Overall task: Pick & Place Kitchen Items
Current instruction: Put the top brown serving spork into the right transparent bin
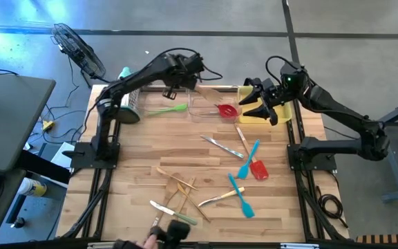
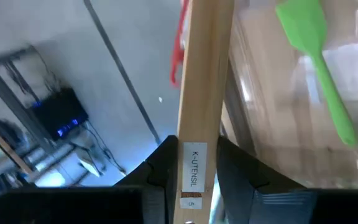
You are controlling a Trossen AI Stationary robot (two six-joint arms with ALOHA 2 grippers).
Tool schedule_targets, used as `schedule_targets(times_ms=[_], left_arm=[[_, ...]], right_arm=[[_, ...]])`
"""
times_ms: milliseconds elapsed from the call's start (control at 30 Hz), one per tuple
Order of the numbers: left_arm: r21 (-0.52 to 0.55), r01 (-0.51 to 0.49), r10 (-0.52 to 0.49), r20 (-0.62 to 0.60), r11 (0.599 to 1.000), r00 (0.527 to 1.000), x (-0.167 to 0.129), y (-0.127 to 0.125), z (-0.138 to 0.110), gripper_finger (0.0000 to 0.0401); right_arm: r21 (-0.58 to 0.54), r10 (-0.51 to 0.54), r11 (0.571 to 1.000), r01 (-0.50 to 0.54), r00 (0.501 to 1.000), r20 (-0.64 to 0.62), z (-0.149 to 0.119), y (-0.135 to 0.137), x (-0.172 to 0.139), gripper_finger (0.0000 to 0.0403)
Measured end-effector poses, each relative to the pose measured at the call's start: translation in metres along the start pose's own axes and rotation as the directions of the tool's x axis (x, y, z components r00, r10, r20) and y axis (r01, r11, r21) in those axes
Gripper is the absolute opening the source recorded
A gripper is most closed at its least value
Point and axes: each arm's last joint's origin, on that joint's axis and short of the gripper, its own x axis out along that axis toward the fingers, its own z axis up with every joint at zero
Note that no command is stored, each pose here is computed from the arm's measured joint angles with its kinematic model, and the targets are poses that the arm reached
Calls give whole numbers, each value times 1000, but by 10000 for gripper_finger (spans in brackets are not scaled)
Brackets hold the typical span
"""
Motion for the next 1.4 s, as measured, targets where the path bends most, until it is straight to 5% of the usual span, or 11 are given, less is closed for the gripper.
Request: schedule_targets(times_ms=[867, 1300, 1400], left_arm=[[141, 39, -50, 78, 989, 996, 48, -18, 66, 78], [49, 105, -109, 85, 993, 990, 54, -21, 66, 78], [33, 119, -121, 100, 992, 988, 54, -21, 67, 107]], right_arm=[[-23, -65, 998, 65, 998, 8, 0, -6, -6, 229], [-15, -60, 998, 60, 998, 2, -1, -6, -6, 229], [-13, -60, 998, 60, 998, 1, -1, -6, -6, 229]])
